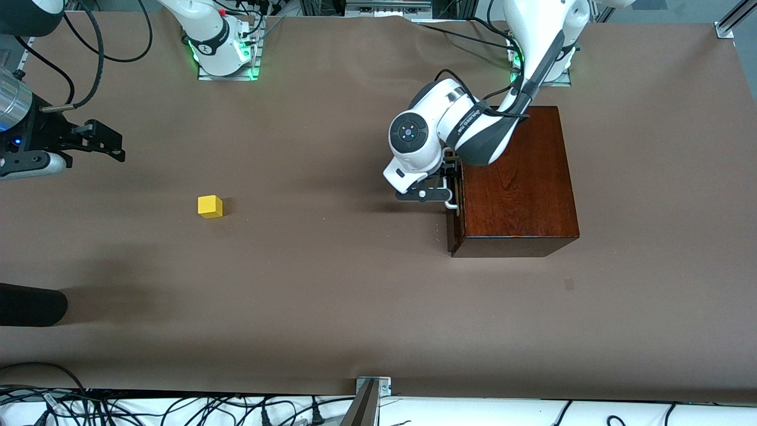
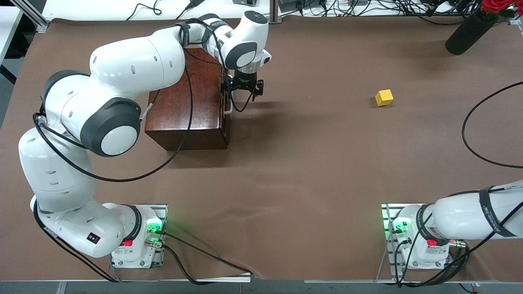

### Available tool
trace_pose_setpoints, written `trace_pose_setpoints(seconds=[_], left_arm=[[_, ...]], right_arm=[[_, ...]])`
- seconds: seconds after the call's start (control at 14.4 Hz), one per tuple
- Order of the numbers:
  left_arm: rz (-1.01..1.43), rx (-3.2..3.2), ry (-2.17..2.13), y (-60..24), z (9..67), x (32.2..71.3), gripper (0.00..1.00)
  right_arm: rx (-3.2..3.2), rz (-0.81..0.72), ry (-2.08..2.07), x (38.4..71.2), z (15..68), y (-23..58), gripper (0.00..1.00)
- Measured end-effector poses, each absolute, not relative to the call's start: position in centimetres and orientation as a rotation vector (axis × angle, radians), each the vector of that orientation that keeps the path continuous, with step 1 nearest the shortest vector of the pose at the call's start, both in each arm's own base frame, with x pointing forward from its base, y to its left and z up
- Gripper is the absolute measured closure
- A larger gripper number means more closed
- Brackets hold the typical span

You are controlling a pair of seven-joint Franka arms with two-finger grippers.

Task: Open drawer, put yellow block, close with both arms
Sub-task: 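Hook the white handle with the left gripper and pull the drawer open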

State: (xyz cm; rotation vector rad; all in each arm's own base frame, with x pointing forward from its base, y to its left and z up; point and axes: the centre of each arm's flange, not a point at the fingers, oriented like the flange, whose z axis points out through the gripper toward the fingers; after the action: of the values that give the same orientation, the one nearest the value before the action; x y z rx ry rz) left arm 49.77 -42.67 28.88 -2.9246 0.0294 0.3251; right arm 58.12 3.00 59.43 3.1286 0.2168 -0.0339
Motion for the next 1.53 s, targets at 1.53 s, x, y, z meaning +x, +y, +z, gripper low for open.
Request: trace_pose_setpoints(seconds=[1.53], left_arm=[[0.125, -3.050, 0.062, -52.0, 35.0, 48.7, 0.00]], right_arm=[[3.128, -0.032, 0.227, 58.1, 59.5, 3.4, 0.00]])
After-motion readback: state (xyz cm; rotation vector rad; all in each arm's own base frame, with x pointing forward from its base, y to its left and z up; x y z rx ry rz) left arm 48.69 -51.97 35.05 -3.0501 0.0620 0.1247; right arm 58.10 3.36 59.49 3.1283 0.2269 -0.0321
